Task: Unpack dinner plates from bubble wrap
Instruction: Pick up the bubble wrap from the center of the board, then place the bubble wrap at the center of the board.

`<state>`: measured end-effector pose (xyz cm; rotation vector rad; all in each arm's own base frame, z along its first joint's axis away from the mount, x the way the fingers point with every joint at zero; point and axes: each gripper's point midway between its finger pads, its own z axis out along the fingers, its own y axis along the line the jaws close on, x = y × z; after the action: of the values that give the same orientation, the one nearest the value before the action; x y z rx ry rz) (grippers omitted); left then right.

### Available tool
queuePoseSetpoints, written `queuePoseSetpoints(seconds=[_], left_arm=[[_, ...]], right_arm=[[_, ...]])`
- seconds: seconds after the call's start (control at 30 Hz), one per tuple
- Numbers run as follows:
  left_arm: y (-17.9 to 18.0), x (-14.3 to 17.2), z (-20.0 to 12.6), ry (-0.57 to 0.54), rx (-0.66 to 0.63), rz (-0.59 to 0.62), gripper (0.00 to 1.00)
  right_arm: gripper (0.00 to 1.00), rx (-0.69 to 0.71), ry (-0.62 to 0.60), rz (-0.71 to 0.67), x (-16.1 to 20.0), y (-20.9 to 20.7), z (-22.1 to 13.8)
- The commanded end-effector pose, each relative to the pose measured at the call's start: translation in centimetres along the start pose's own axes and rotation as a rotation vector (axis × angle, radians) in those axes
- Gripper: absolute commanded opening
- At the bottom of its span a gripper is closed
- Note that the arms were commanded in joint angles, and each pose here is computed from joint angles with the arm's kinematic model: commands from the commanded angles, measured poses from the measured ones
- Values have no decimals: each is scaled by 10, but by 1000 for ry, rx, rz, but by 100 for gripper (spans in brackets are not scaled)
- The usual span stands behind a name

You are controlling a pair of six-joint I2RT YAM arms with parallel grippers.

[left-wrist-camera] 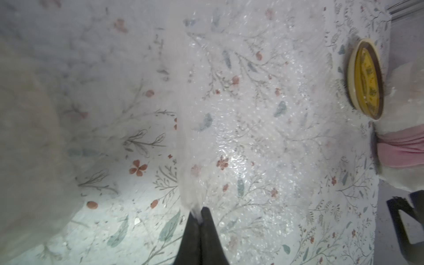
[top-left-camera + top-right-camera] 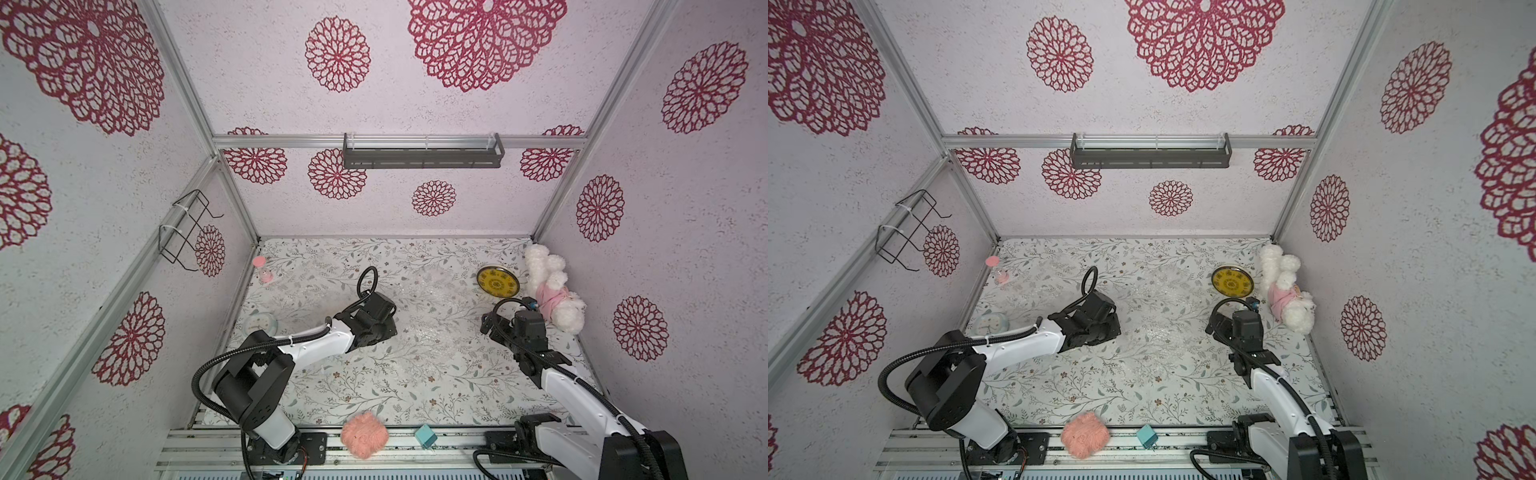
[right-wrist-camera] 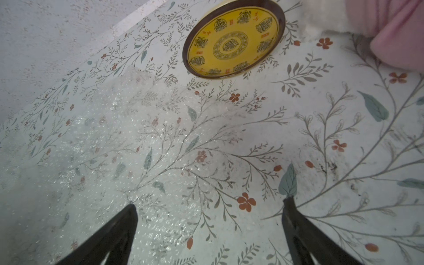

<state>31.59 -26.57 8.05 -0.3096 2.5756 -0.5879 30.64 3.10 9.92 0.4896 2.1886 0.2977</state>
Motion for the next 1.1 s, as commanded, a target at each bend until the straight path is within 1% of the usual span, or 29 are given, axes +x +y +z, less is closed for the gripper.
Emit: queuePoseSetpoints(seconds=[0.0, 0.13, 0.23, 0.37, 0.5, 0.57, 0.87, 0.97, 1.07], left_arm=[[-15, -21, -21, -38, 6, 67, 0], [-32, -40, -40, -46, 26, 110, 0], [-39, -52, -53, -50, 46, 121, 0], [-38, -63, -70, -49, 59, 120, 0], [-27, -76, -94, -76, 48, 119, 0], [-17, -84, -108, -86, 40, 99, 0], [22, -107, -163, -169, 13, 11, 0], [37, -111, -174, -182, -13, -8, 0], [49, -117, -178, -184, -14, -15, 0]], right_arm=[[99, -27, -34, -1, -7, 3, -5], [99, -36, -34, 8, -6, 2, -7], [99, -47, -34, 14, -9, 3, -7], [99, -66, -52, 24, -19, 6, -9], [99, -83, -69, 24, -29, 11, -12], [99, -89, -69, 16, -31, 13, -11], [99, -113, -49, 27, -27, 15, -3], [99, -117, -45, 31, -24, 15, 0], [99, -124, -40, 35, -24, 16, 2]])
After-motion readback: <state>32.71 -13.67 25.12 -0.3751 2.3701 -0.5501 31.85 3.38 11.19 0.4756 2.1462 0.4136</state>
